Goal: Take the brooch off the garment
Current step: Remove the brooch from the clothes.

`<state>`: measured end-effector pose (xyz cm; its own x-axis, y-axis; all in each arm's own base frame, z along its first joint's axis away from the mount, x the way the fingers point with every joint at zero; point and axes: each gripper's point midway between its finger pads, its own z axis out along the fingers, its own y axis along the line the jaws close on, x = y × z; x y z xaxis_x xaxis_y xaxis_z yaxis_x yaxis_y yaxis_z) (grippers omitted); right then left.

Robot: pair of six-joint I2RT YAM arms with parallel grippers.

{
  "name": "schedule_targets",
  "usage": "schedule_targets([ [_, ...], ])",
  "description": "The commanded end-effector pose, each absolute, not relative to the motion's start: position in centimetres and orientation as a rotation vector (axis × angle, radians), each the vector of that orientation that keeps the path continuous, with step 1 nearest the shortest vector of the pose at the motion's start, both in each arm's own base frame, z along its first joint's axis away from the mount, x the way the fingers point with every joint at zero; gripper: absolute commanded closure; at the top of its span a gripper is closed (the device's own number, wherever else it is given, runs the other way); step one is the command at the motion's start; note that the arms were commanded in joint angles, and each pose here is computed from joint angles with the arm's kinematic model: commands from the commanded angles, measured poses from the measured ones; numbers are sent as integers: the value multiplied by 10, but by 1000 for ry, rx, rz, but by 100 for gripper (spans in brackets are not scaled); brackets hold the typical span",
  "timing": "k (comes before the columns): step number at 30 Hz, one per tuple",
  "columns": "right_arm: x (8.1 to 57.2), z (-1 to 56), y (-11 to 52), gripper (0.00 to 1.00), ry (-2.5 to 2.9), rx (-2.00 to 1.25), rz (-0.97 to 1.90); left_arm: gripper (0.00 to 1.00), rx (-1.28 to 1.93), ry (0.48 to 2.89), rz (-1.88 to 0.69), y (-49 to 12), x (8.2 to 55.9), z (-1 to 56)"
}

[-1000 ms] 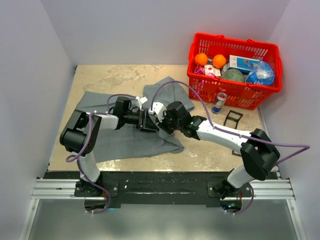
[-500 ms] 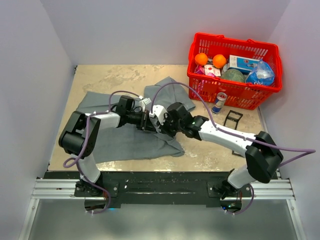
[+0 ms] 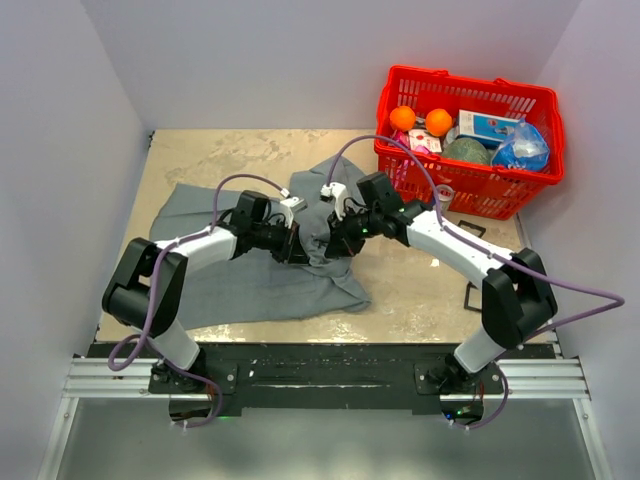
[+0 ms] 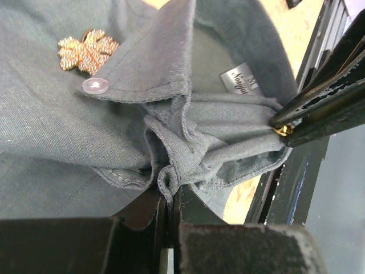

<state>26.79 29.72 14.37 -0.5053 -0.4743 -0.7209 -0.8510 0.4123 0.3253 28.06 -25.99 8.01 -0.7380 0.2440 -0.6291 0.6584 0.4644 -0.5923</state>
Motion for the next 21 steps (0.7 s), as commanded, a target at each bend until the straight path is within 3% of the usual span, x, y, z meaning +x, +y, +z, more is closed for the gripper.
schedule_targets([
  [1,255,184,302,100,2118,-1109,1170,100,763,2283,-1039,-241,286,68],
  [6,257,181,298,100,2109,-1143,1131,98,794,2164,-1160,-253,278,94],
  [7,258,182,298,100,2100,-1146,1129,81,790,2106,-1186,-257,280,104],
  [10,261,182,293,100,2076,-1169,1063,58,813,2010,-1324,-268,268,125],
  [16,272,192,277,100,1974,-1222,862,29,765,1958,-1633,-286,244,139],
  [18,275,195,276,100,1947,-1216,836,10,756,1969,-1688,-289,241,138],
  [21,278,193,277,100,1924,-1209,796,8,723,1959,-1760,-294,243,143],
])
